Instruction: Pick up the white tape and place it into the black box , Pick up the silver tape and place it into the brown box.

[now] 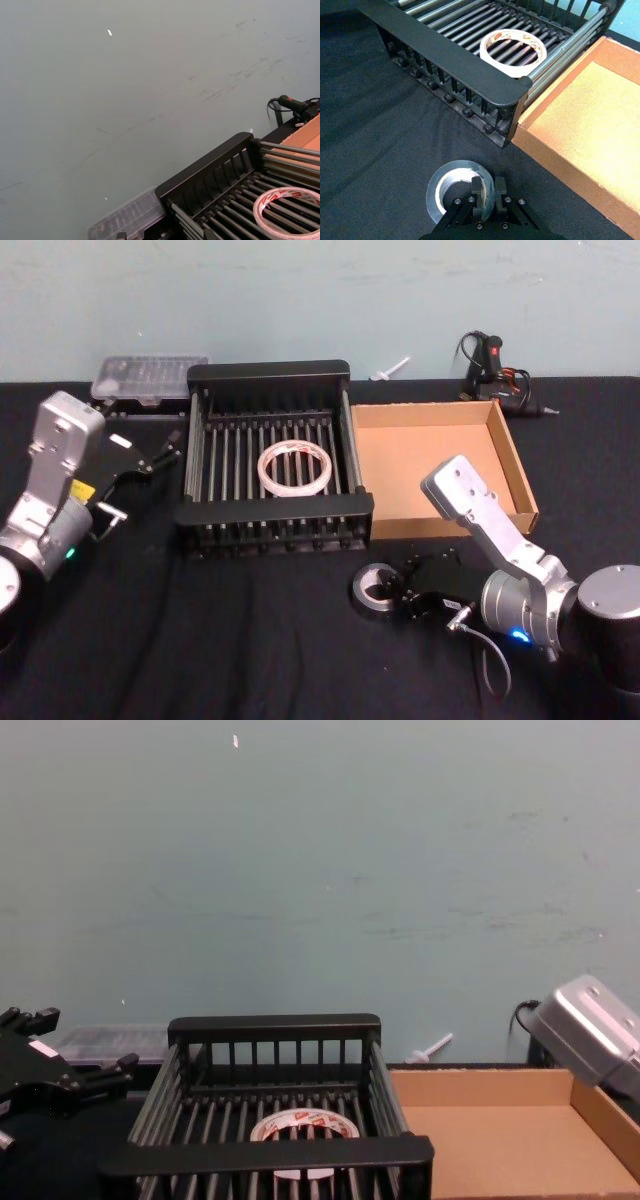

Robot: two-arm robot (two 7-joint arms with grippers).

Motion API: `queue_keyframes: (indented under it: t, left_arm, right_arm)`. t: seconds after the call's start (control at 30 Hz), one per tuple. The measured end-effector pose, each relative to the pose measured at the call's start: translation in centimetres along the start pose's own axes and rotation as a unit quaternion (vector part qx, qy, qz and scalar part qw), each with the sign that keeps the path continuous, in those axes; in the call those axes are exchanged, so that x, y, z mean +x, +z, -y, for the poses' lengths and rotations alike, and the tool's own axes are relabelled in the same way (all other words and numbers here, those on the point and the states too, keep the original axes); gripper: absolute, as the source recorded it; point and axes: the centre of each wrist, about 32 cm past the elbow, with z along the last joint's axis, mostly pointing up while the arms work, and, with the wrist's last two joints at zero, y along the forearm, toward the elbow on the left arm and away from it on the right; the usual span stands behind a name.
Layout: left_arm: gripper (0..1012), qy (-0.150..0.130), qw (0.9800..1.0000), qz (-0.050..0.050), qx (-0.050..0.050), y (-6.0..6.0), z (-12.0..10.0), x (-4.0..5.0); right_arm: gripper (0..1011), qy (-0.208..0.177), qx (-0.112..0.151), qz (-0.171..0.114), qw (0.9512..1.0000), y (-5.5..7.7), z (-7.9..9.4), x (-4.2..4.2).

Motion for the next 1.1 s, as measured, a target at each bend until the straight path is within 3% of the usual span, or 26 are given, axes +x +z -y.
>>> queue_keyframes:
  t: [0.4, 1.1]
  left_arm:
    - [1001, 0.0, 1.0, 0.0, 0.0, 0.0, 0.0, 0.0]
    - [1001, 0.0, 1.0, 0.0, 0.0, 0.0, 0.0, 0.0]
  right_arm:
    - [160, 0.002, 0.007, -0.001, 1.0, -0.1, 0.2, 0.11]
    - [160, -0.034, 0.079, 0.003, 0.9963, 0.8, 4.0, 1.94]
